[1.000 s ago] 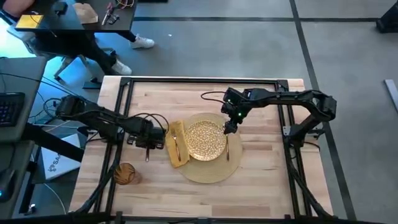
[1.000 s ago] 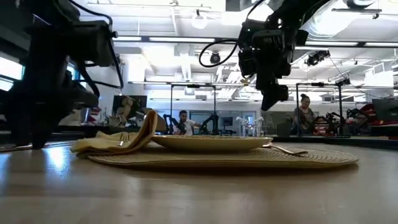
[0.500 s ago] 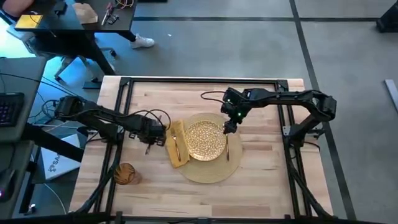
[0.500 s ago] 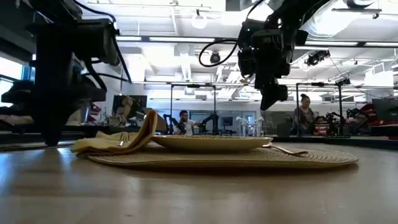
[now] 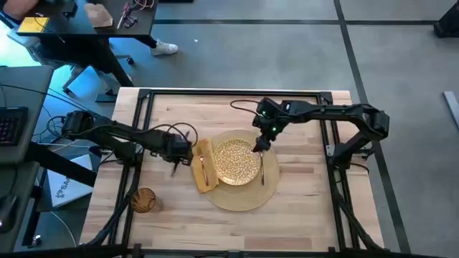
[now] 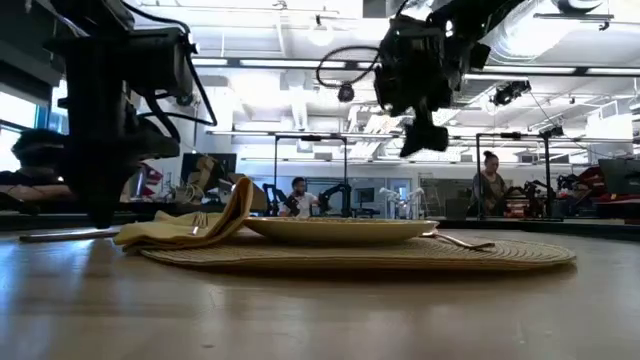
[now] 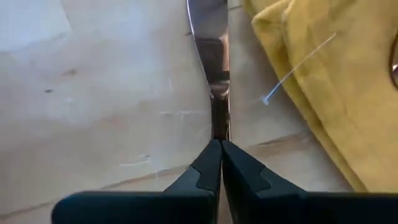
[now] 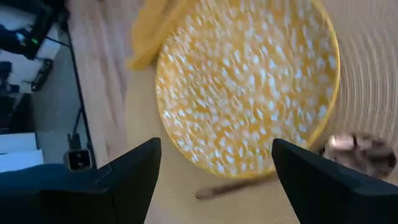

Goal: Set table place
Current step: Put the brown table knife on the brown placemat to the right of the brown spoon

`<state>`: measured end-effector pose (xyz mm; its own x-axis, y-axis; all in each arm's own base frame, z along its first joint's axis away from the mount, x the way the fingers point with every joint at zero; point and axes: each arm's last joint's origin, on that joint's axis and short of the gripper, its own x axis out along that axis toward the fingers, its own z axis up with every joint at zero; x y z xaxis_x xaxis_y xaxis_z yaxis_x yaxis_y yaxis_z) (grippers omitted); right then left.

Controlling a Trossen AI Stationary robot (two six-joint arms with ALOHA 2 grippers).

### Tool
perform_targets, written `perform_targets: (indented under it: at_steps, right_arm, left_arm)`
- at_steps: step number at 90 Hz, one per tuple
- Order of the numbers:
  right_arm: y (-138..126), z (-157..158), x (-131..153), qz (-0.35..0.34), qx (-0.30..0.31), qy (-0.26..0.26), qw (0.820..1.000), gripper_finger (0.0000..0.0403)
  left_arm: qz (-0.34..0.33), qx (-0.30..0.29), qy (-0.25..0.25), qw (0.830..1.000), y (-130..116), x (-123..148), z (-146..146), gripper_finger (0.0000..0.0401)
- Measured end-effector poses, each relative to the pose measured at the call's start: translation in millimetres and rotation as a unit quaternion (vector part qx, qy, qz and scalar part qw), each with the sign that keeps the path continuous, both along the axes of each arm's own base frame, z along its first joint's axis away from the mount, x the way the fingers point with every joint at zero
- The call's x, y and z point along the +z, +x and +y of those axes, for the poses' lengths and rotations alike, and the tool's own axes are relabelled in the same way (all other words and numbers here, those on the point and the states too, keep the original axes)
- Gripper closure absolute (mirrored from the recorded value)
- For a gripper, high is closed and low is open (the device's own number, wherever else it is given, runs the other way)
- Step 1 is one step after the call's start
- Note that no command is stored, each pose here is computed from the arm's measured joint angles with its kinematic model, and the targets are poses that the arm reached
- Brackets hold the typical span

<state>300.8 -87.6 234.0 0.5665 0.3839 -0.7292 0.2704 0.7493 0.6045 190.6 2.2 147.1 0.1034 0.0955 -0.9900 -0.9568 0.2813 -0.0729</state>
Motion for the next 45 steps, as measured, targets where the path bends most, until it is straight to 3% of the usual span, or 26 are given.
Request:
perform_targets:
  at_steps: [23, 33, 45]
  right_arm:
    - [15, -12, 39, -0.083, 0.003, -0.032, 0.996, 0.0112]
    - [17, -22, 57, -0.107, -0.014, -0.052, 0.993, 0.0112]
    - [16, -29, 80, -0.120, -0.022, -0.062, 0.991, 0.0112]
  left_arm:
    - [-0.016, 0.034, 0.007, 0.999, -2, 7, 1, 0.0397]
    - [-0.008, 0.038, 0.008, 0.999, -4, -8, 7, 0.0388]
    - [-0.062, 0.051, 0.014, 0.997, 0, -21, 19, 0.0396]
